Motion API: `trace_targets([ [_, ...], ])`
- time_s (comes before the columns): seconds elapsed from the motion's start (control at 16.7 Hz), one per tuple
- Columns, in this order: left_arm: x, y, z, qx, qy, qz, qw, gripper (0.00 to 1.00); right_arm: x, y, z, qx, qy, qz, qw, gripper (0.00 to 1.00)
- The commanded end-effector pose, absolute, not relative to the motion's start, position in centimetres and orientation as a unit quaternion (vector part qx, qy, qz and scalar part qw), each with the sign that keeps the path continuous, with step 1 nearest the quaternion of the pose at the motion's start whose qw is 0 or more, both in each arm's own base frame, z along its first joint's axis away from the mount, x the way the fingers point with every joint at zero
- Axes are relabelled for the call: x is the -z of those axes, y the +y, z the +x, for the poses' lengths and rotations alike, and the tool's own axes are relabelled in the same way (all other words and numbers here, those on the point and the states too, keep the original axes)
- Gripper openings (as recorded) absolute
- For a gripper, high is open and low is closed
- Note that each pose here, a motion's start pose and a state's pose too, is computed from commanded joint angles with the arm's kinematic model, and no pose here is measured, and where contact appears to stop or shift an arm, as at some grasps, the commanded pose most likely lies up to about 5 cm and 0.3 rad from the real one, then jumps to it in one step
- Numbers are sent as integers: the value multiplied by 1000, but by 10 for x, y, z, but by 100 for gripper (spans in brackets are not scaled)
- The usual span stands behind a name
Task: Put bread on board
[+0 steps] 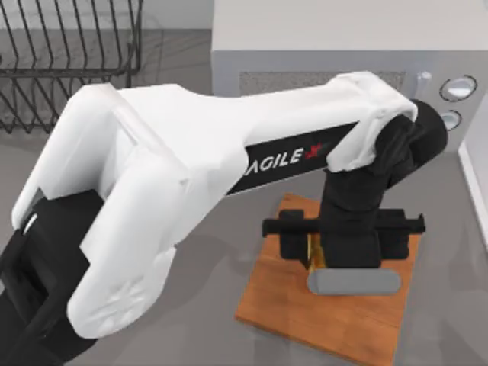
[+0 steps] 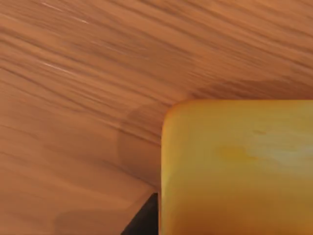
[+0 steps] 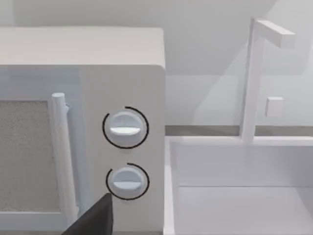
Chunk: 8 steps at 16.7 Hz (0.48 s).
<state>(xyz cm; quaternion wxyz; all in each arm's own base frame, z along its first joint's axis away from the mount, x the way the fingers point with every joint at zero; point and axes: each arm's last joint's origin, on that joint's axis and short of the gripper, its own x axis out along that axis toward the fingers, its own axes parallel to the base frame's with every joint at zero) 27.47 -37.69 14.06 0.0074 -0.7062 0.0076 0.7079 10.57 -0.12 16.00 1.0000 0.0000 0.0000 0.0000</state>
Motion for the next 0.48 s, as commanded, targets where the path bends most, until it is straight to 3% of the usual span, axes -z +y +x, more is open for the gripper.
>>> trace_targets([
  [0.12,-141,-377,275,-708,8,-706,7,98,-160,-1,106,0,0,0,1000,100],
  [0.48,-141,-377,275,-708,8,-706,7,100,-160,-1,106,0,0,0,1000,100],
])
